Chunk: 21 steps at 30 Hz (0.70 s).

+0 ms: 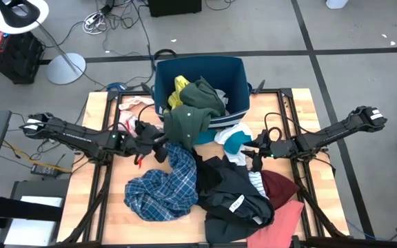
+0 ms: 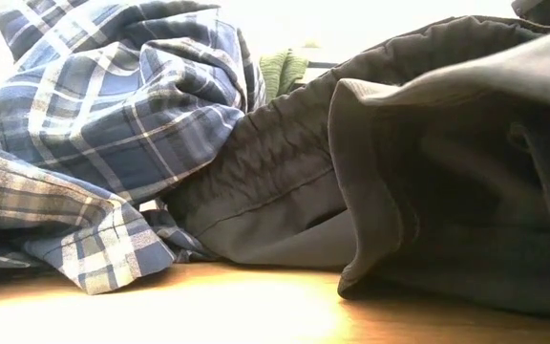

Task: Sort clothes
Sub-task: Put the green polo shirt in the laundry organizer

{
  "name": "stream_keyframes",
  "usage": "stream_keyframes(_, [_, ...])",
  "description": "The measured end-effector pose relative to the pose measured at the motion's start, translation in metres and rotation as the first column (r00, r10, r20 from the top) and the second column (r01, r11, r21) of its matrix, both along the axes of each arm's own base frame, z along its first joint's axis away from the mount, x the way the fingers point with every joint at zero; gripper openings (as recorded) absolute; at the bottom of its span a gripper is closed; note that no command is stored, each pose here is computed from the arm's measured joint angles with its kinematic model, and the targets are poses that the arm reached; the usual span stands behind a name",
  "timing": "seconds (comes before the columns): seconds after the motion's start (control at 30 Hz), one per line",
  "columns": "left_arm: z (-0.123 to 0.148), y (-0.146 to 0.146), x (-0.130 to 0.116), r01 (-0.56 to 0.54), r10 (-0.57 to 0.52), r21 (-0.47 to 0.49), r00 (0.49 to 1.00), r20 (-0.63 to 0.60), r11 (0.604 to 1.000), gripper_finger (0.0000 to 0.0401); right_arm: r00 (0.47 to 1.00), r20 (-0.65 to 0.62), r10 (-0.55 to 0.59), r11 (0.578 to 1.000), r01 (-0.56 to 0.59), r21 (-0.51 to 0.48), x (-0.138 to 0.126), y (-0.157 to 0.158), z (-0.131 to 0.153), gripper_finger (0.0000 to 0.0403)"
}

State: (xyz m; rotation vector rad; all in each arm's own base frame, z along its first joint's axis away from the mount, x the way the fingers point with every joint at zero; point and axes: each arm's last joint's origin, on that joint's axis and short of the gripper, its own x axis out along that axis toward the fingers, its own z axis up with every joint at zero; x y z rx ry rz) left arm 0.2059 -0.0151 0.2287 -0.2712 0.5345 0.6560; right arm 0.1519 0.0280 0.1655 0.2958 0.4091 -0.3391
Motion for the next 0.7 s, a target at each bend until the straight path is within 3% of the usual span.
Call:
stream_keyframes(0.17, [-0.002,0.003,-0.004,-0.060,0.063,0.077,0.997,-0.036,0.995,0.0137,1.000,-0.004,0.000,1.000,0.000,-0.001,0.000,0.000,0.000,0.0187])
stream_keyframes(0.3, [-0.013,0.007,-0.001,-0.048,0.052,0.097,0.998,-0.035,0.994,0.0137,1.000,-0.006,0.000,1.000,0.000,-0.002,0.000,0.000,0.000,0.0187])
stream_keyframes(0.43, [-0.031,0.012,0.001,0.006,-0.008,0.028,0.998,0.057,1.000,0.0137,1.000,-0.012,0.000,1.000,0.000,-0.003,-0.001,0.000,-0.001,0.0187])
stream_keyframes(0.6, [-0.046,0.024,0.000,-0.006,-0.002,0.052,0.987,0.162,0.999,0.0135,1.000,-0.012,0.000,1.000,0.000,-0.003,-0.001,0.000,-0.001,0.0187])
stream_keyframes(0.7, [-0.044,0.028,0.003,0.071,-0.079,0.044,0.972,0.220,0.997,0.0106,1.000,-0.011,0.000,1.000,0.000,-0.003,-0.001,0.000,-0.001,0.0187])
